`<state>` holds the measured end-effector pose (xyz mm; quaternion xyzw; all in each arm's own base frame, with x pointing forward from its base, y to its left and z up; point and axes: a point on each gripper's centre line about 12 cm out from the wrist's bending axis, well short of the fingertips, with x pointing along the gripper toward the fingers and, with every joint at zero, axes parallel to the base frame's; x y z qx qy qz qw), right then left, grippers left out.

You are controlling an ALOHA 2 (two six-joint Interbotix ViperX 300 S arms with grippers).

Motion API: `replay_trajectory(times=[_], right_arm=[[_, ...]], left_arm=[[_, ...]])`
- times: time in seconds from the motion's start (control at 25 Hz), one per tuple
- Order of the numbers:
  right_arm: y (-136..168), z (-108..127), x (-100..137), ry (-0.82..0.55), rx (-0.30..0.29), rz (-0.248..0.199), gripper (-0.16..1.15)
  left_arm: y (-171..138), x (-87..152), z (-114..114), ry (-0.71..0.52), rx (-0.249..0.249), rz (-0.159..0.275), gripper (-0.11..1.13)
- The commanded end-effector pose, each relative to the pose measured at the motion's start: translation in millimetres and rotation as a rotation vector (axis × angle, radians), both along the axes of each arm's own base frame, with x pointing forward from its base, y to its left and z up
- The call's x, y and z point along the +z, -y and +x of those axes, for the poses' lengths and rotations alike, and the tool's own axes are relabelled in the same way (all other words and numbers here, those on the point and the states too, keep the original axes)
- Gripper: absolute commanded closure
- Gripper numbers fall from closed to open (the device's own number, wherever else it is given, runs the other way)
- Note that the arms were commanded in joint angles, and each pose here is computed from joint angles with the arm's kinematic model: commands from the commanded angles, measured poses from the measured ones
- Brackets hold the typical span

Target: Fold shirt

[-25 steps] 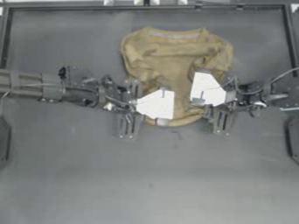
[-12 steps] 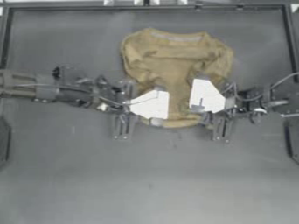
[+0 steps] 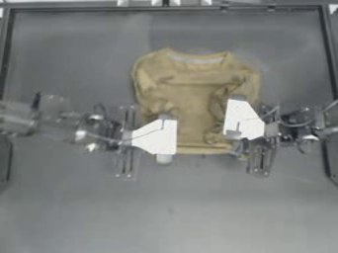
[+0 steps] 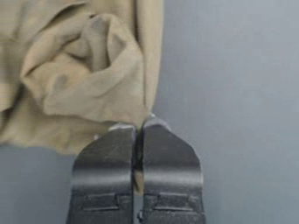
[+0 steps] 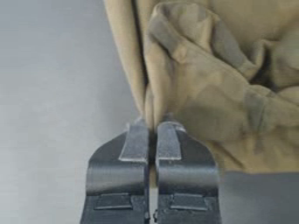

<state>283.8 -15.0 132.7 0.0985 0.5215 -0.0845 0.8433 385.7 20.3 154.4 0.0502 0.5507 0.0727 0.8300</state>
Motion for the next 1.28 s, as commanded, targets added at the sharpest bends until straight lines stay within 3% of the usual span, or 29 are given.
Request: replay_trajectory(times=[0.04,0.32,0.48,0.92,1.12,1.28], right_arm=[[-9,9,24,0.064,0.004,-0.008,0.92],[-34,18,45,0.030,-0.006,-0.062,0.92],[-53,18,52,0.046,-0.013,-0.086,0.92],[-86,18,63,0.082,-0.061,-0.045,0.92],[-84,22,76,0.067,-0.083,-0.073,0.92],[-71,23,77,0.048,-0.119,-0.099,0.92]], left_arm=[[16,39,-8,0.063,0.022,0.034,0.97],[55,47,-20,0.037,0.076,0.004,0.97],[77,51,-27,0.020,0.106,0.009,0.97],[128,66,-48,-0.016,0.213,0.030,0.97],[126,73,-46,0.000,0.239,0.026,0.97],[97,73,-41,0.002,0.299,0.045,0.97]])
